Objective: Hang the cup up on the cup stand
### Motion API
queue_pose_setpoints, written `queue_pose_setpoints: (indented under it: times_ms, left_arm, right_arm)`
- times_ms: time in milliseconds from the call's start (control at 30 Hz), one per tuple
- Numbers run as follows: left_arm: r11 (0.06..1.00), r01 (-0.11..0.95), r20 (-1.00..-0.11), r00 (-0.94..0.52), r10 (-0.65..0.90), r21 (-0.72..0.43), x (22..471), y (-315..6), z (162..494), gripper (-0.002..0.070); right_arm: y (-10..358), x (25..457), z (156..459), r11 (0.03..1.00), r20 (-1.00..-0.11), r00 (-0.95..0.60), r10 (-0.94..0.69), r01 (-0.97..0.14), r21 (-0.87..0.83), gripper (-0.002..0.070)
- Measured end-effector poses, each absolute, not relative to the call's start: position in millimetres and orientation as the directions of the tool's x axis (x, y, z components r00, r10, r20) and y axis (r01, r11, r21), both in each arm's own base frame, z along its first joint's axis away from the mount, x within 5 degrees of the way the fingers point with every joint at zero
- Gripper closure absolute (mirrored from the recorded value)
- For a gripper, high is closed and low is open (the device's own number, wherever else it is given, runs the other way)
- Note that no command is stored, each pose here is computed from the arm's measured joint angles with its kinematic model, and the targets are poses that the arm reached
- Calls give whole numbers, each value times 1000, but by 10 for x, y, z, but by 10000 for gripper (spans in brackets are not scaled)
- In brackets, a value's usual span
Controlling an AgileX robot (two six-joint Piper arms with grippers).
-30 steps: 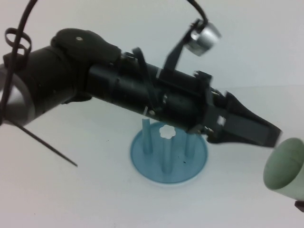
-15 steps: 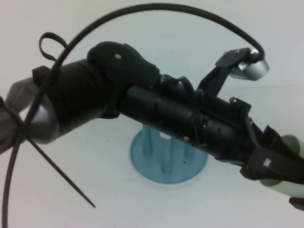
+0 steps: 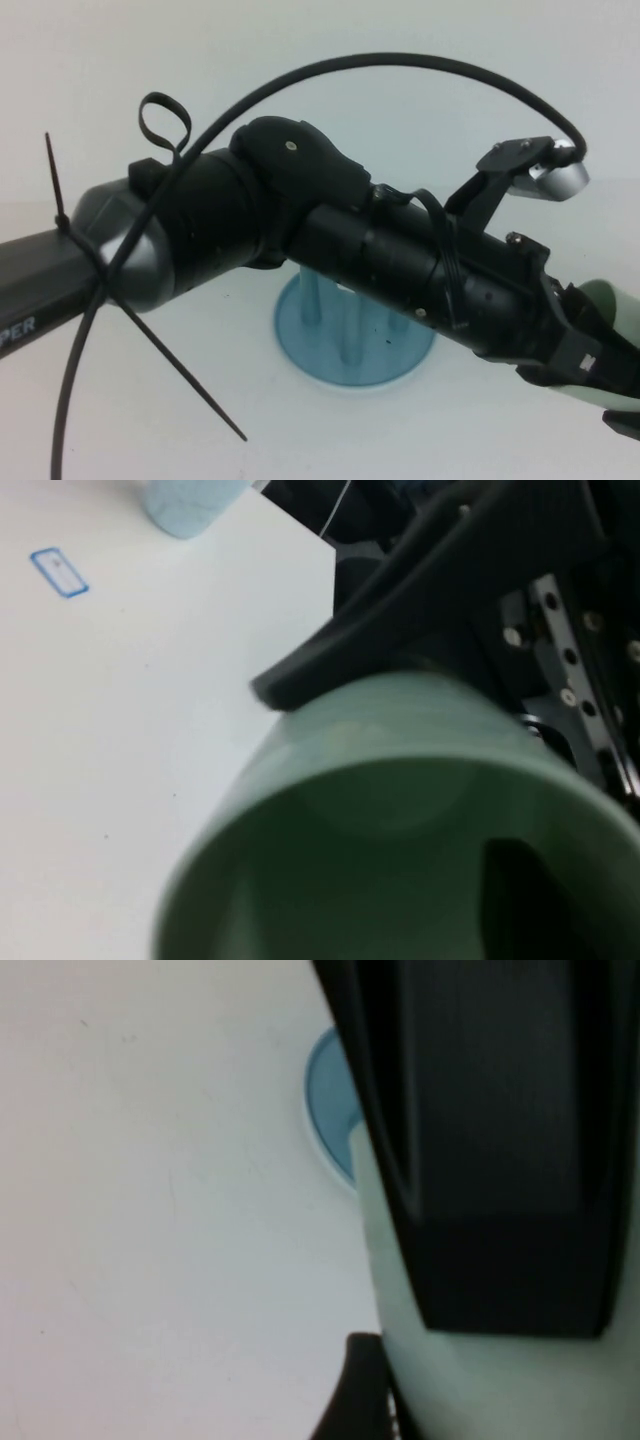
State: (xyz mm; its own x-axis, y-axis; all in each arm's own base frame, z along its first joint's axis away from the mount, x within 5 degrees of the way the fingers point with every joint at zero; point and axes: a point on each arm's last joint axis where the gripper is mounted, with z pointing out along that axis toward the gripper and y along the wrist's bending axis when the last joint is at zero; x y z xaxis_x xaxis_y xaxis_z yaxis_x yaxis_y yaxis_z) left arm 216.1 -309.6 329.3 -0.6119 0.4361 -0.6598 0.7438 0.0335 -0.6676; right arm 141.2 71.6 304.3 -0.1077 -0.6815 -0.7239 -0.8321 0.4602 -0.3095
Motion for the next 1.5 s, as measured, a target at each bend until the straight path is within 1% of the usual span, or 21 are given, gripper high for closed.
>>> queue_pose_setpoints:
  times_ms: [67, 133, 233, 400, 533, 633, 733, 800, 867, 967, 1067, 1167, 1200, 1300, 1367, 1500]
  left_arm:
    - [39, 745, -661, -615, 430, -666, 2180, -3109, 3277, 619]
    - [37, 745, -663, -614, 429, -666, 2187, -3117, 3263, 644]
    - [45, 743, -659, -618, 428, -668, 2206, -3130, 3232, 655]
    - [109, 752, -664, -633, 398, -650, 2373, -3062, 3175, 663]
    - [130, 730, -662, -669, 339, -671, 2548, -2911, 3212, 664]
    - [115, 698, -651, -706, 279, -707, 2676, -2778, 3265, 664]
    - [57, 666, -650, -741, 170, -744, 2821, -2627, 3375, 664]
    - [11, 651, -648, -756, 88, -759, 2895, -2556, 3456, 664]
    - [-20, 644, -644, -765, 21, -765, 2941, -2523, 3507, 664]
    - [-34, 686, -687, -727, 0, -726, 2947, -2514, 3532, 664]
    - [-33, 686, -687, -727, 6, -727, 2956, -2531, 3493, 664]
    - [-18, 677, -677, -736, 7, -736, 2957, -2526, 3436, 664]
    - [-13, 676, -676, -737, 7, -737, 2958, -2525, 3420, 664]
    - [2, 666, -666, -746, 6, -746, 2961, -2522, 3375, 664]
    - [6, 667, -667, -745, 7, -745, 2958, -2530, 3372, 664]
    - [5, 682, -682, -731, 30, -731, 2831, -2719, 3358, 664]
  right_arm:
    - [716, 1416, 3040, 461, -724, -111, -681, -833, -307, 59]
    - [714, 1416, 3038, 467, -724, -118, -679, -831, -302, 38]
    - [712, 1416, 3037, 468, -723, -120, -681, -831, -302, 14]
    - [700, 1427, 3063, 482, -720, -132, -682, -821, -306, 8]
    - [672, 1444, 3116, 520, -715, -172, -677, -799, -300, 8]
    - [650, 1422, 3167, 582, -736, -231, -637, -770, -262, 8]
    - [632, 1366, 3214, 685, -780, -338, -527, -712, -154, 28]
    - [627, 1305, 3249, 732, -810, -381, -445, -676, -84, 64]
    - [635, 1236, 3241, 763, -842, -411, -349, -646, -1, 88]
    - [655, 1098, 3126, 781, -873, -457, -169, -602, 164, 103]
    - [682, 946, 2919, 741, -860, -506, 64, -553, 380, 107]
    - [680, 808, 2809, 629, -805, -495, 328, -522, 577, 108]
    - [665, 768, 2771, 594, -783, -481, 394, -516, 617, 109]
    - [611, 690, 2662, 551, -735, -457, 501, -487, 678, 109]
    - [581, 654, 2615, 541, -719, -441, 537, -474, 695, 108]
    - [563, 616, 2573, 512, -686, -446, 575, -458, 727, 108]
